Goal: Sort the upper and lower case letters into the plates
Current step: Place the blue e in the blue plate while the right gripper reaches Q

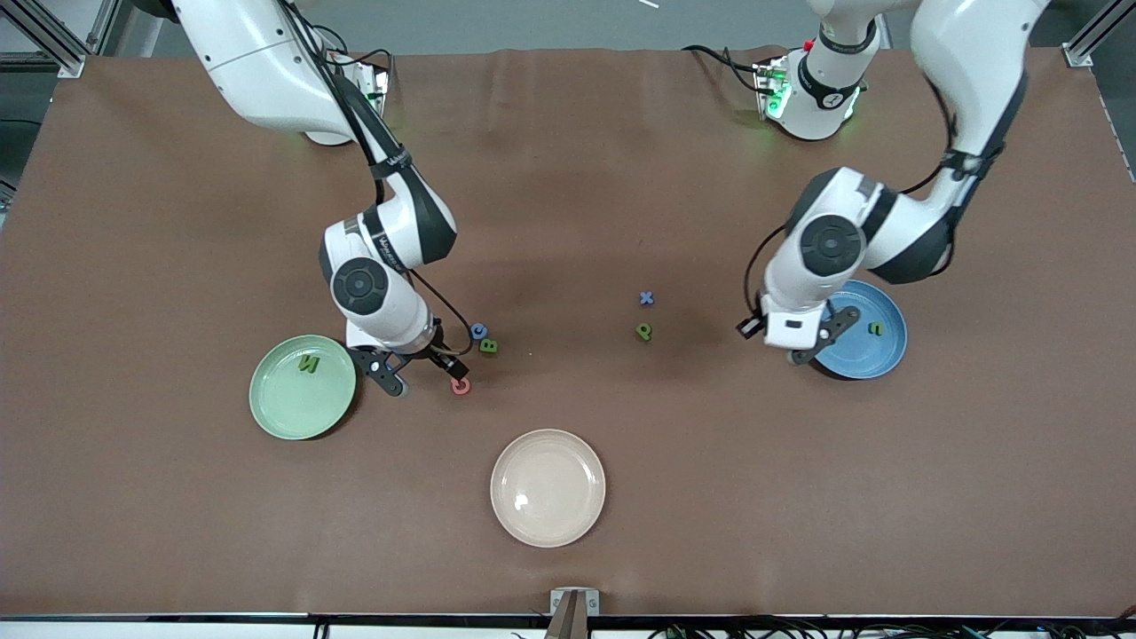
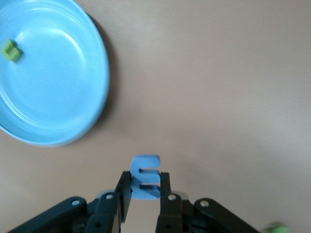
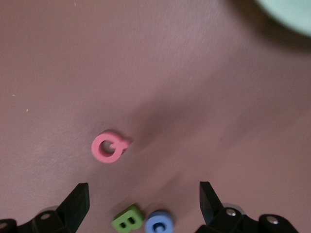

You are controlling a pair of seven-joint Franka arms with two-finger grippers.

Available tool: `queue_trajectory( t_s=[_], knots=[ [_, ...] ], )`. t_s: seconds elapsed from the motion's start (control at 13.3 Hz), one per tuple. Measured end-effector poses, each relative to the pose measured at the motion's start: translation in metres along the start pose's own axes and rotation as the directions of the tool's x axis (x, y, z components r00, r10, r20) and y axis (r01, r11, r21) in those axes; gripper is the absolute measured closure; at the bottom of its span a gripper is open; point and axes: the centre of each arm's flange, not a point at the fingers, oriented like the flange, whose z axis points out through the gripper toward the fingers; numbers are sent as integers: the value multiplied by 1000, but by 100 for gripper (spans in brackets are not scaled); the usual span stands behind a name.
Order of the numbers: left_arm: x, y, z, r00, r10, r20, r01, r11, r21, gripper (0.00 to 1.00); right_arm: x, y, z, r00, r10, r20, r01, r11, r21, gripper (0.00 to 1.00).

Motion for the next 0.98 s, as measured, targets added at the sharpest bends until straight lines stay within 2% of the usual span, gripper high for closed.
queue_trajectory(
  t_s=[0.23,0.45,0.6,0.98],
  knots=[
    [25,-63,20,990,135,27,-136,991,13,73,-4,-14,9,998,59,-2,-59,998,6,1],
    [39,-103,44,968,252,-6,-252,968,16,73,6,-19,18,996,91,-9,-91,996,7,3],
    [42,-126,61,952,303,-41,-303,953,-3,73,8,-21,27,991,130,-9,-130,991,3,4],
    [53,-165,88,903,421,-82,-422,907,13,73,5,-23,44,979,202,-7,-202,979,-12,9]
  ],
)
